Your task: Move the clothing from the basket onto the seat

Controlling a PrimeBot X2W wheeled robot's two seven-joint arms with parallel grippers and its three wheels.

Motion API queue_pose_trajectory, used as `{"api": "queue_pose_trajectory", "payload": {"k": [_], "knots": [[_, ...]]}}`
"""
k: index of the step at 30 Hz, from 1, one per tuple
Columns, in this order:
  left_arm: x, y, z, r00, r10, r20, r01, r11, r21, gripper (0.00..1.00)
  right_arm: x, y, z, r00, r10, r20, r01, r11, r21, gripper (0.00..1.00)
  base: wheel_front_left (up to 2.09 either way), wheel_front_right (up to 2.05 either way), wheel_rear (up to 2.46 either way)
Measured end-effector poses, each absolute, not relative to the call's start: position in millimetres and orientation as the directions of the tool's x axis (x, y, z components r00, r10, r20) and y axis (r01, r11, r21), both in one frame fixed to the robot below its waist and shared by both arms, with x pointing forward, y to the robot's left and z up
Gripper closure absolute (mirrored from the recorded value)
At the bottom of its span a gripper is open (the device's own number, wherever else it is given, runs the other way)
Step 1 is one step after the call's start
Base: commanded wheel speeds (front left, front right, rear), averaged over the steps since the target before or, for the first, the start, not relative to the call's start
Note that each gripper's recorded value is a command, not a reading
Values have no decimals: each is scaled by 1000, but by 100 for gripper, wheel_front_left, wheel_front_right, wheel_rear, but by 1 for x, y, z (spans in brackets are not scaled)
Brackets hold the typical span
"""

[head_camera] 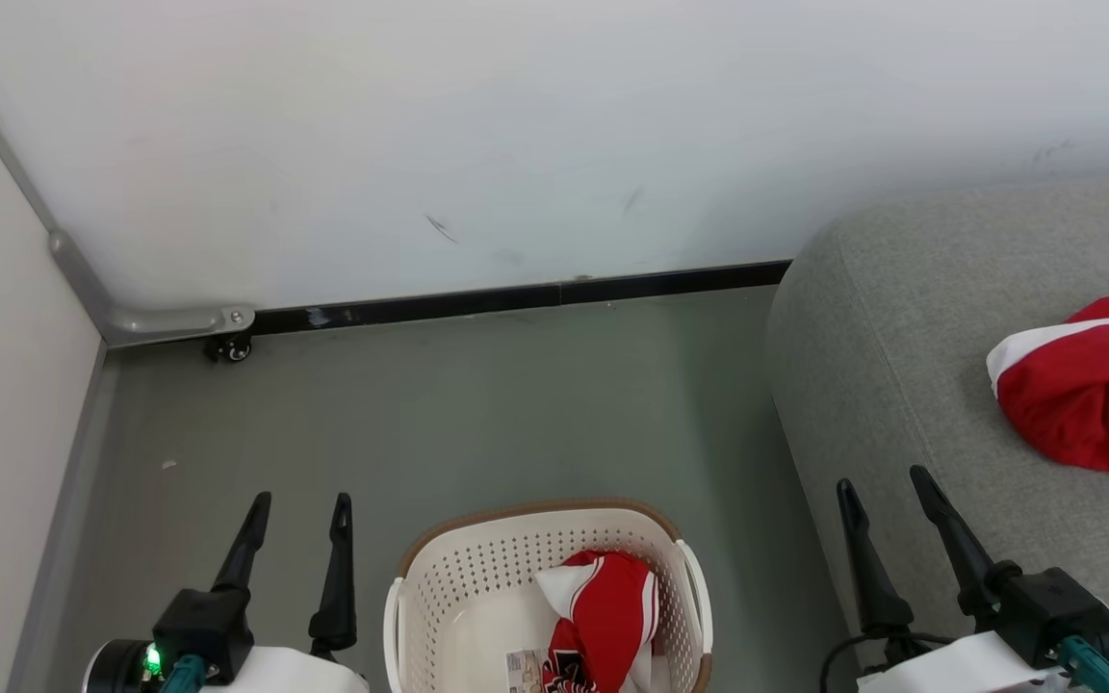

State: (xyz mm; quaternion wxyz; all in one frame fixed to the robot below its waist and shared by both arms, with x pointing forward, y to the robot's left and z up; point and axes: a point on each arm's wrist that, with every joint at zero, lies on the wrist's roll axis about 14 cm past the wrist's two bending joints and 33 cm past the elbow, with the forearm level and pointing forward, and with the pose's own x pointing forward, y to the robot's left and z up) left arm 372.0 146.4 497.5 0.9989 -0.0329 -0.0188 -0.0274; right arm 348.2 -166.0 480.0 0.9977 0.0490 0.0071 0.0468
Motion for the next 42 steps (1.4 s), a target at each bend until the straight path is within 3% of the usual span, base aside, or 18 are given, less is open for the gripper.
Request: {"api": "queue_pose_trajectory", "payload": {"k": [26, 42], "knots": [[409, 53, 452, 924, -374, -78, 370, 927, -54, 0, 349, -225, 476, 995, -92, -30, 93, 994, 64, 0, 0, 0, 0], [427, 29, 371, 852, -443, -279, 438, 895, -84, 0, 374, -245, 476, 989, -144, -23, 144, 989, 21, 0, 0, 0, 0]]}}
